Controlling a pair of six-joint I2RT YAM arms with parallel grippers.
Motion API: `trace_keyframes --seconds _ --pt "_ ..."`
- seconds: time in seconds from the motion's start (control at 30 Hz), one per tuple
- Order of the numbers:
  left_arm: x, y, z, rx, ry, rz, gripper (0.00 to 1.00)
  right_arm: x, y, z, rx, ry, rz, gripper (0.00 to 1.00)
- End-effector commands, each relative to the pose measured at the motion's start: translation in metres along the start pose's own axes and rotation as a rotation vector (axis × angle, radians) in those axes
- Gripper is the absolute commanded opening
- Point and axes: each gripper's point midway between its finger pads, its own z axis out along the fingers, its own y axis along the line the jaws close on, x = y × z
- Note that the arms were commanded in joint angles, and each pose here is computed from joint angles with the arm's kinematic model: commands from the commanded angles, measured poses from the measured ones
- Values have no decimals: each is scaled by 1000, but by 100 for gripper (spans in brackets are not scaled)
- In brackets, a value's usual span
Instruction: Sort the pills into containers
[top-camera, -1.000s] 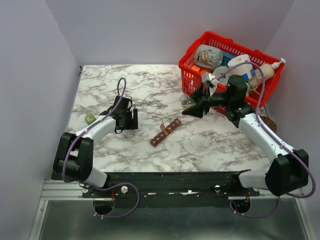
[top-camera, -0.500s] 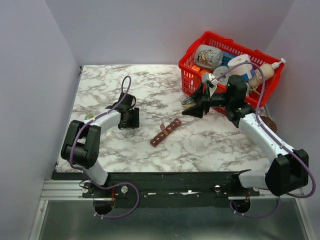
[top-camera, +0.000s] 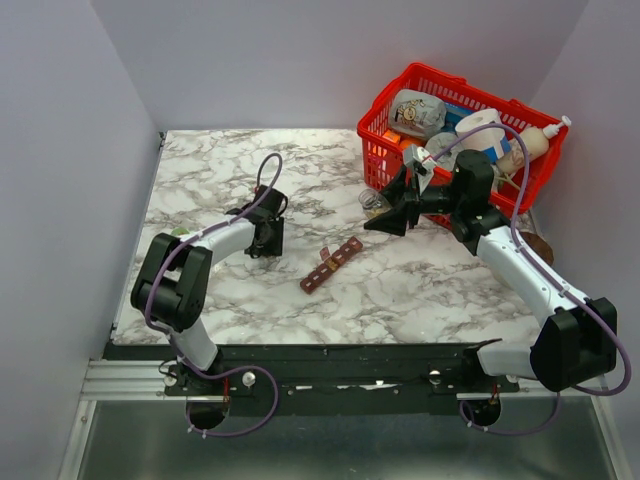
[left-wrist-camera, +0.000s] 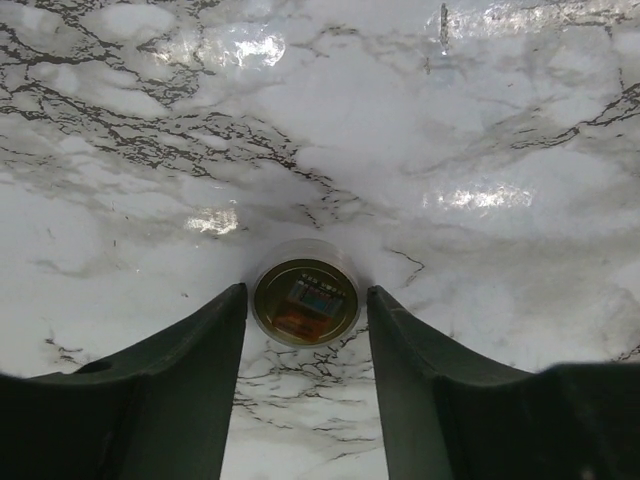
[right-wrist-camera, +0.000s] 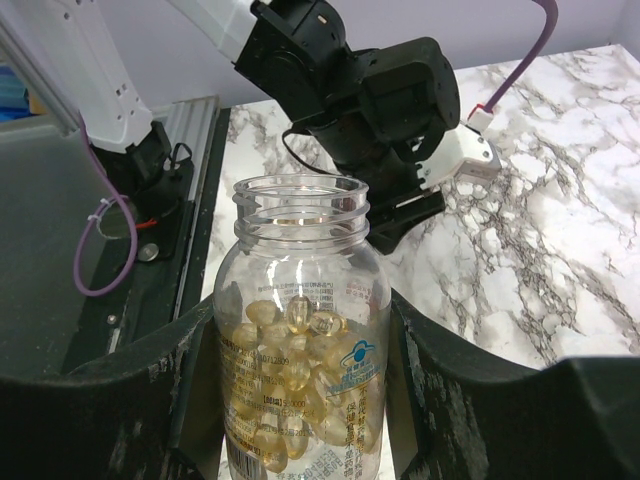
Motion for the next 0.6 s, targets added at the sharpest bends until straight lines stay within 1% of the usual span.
trace_keyframes --seconds 0.0,0.1,0.17,0.2,0.3,0.5,0.53,0.57 --pt "10 8 0 -67 27 29 51 6 2 -1 -26 4 -14 9" --pt "1 4 -6 -41 -4 22 35 7 0 -2 -18 7 -16 9" --pt "-3 -2 -11 -8 -21 21 28 8 1 -2 -17 10 -18 9" --pt "-9 -4 -17 9 -44 20 22 9 0 -1 -15 12 -20 9" --pt "-22 -15 -36 75 -90 25 17 12 -2 -1 -8 19 -24 9" --pt "-45 -33 -85 210 -177 42 14 18 -7 -1 -1 32 -20 9" --pt "-44 -46 -96 291 -173 50 14 20 -7 -1 -1 36 -17 9" --pt "-48 -52 -106 332 -188 39 13 21 -7 -1 2 39 -17 9"
